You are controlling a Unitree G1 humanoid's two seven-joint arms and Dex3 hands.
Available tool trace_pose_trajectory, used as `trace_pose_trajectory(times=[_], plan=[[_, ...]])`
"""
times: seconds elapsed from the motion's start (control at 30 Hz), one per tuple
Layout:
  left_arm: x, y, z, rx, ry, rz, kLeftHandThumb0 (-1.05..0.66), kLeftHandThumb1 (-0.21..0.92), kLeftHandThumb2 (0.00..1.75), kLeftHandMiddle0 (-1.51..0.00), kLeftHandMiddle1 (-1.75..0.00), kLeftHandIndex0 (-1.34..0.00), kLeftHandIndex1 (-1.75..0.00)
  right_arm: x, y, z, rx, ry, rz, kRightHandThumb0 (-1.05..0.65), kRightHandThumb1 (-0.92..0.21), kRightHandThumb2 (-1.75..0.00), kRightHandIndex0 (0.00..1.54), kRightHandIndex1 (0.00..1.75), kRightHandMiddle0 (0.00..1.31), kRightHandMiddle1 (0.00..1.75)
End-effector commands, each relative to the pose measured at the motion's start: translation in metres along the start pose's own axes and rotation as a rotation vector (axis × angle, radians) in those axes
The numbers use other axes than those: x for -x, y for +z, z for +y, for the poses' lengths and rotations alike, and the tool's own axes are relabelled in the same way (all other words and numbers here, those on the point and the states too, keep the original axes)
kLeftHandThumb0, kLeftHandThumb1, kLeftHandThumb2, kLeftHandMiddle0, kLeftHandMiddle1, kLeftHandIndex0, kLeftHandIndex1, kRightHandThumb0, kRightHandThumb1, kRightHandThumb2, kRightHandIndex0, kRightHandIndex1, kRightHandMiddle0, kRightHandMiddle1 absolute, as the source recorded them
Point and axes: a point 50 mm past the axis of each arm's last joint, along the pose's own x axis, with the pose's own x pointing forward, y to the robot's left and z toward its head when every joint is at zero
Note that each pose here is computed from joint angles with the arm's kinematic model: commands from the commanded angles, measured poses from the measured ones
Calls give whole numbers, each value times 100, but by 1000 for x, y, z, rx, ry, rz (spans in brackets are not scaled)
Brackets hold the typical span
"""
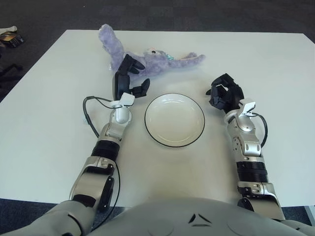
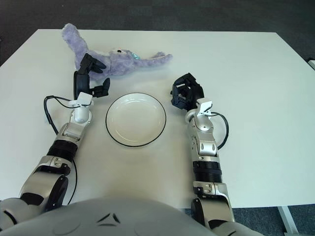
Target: Put the doll into the plate.
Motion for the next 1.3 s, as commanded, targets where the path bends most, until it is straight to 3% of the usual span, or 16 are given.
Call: trace_pose_trajectory(times=[0.0, 0.17, 0.4, 0.57, 0.8, 0.93, 1.27], plan=[[21, -16, 2, -51, -62, 58, -48, 70, 72, -12, -99, -10, -142, -4, 11, 0, 58, 29, -53, -51, -43, -95, 8, 116, 3, 134], [19, -13, 7, -97, -65, 24, -57, 59, 82, -4, -81, -2, -121, -9, 17, 1, 142, 44, -98, -59, -39, -93, 5, 100, 0, 125], [18, -7, 10, -170, -54, -14, -51, 43, 92, 0, -55, 0, -105, -15, 25, 4, 216, 44, -161, -59, -33, -95, 3, 87, 0, 123], [19, -2, 11, -353, 15, -62, -52, 34, 95, 0, -45, 0, -96, -17, 33, 7, 332, 42, -236, -62, -31, -95, 3, 80, 1, 124], [20, 1, 10, -519, 55, -93, -58, 32, 94, 0, -40, 0, -92, -20, 38, 7, 466, 53, -273, -76, -42, -82, 6, 70, 2, 124], [20, 3, 10, -584, 66, -101, -53, 24, 99, 0, -31, 0, -93, -22, 42, 10, 495, 58, -278, -83, -50, -72, 8, 67, 2, 124], [21, 10, 8, -665, 105, -87, -59, 24, 98, 0, -22, 0, -92, -21, 48, 16, 468, 78, -265, -77, -48, -74, 8, 68, 2, 123]])
